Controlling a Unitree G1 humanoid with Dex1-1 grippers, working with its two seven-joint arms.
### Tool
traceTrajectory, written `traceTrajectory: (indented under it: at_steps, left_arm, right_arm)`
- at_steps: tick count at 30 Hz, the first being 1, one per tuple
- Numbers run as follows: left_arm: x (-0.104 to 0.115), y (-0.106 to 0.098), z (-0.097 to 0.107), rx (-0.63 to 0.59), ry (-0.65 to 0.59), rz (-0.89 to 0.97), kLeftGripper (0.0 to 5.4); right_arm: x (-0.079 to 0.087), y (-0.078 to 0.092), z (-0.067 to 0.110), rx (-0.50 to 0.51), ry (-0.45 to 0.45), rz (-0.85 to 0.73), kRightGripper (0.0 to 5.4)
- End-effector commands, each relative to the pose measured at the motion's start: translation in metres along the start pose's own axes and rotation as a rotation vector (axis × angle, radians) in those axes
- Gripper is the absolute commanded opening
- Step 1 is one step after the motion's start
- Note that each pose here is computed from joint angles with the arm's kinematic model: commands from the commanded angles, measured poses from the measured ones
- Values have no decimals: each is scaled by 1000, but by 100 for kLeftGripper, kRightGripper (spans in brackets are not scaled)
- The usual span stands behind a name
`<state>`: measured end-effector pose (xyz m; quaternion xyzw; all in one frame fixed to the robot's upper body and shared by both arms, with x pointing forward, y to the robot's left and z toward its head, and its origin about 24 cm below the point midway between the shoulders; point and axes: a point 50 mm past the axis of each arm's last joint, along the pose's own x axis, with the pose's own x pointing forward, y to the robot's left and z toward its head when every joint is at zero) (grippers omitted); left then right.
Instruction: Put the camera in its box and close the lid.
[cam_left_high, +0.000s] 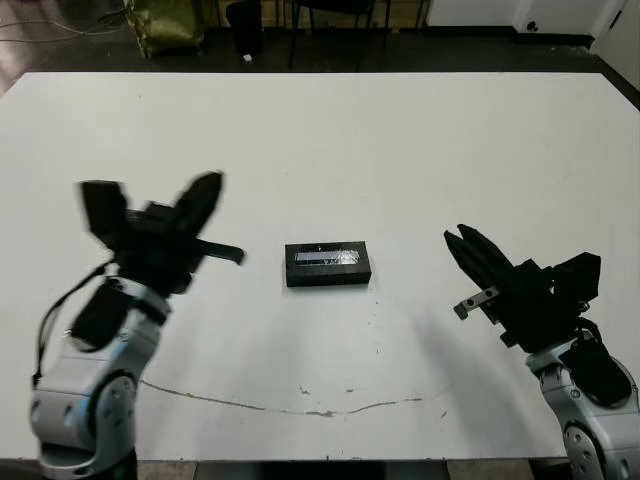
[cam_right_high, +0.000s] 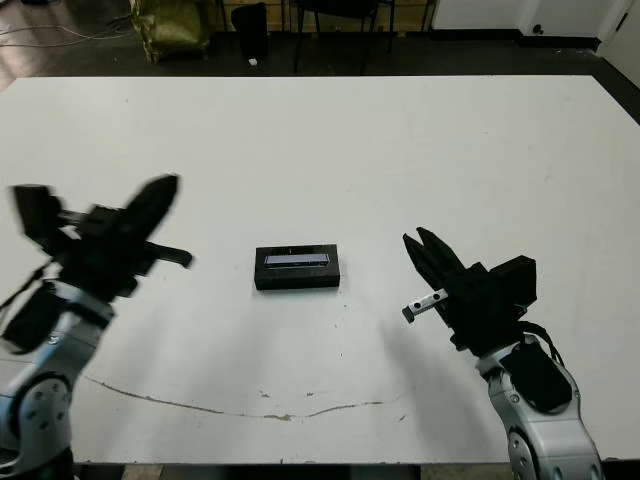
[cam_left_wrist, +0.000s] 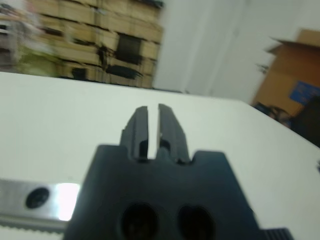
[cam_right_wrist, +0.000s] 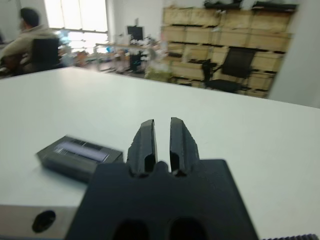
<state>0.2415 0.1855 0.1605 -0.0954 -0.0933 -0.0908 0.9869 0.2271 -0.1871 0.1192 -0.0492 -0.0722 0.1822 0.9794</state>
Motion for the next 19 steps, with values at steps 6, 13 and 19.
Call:
traceTrajectory:
  at_steps: [6, 13, 19]
  left_arm:
    - [-2, 30, -15, 32, -45, 143, 2]
    - [-4, 28, -34, 125, -104, 206, 2]
    - [-4, 24, -42, 135, -103, 208, 2]
  right_arm:
    - [18, -6, 4, 0, -44, -180, 0]
    - [29, -3, 3, -35, -51, -250, 0]
    - [33, -4, 3, -59, -57, -253, 0]
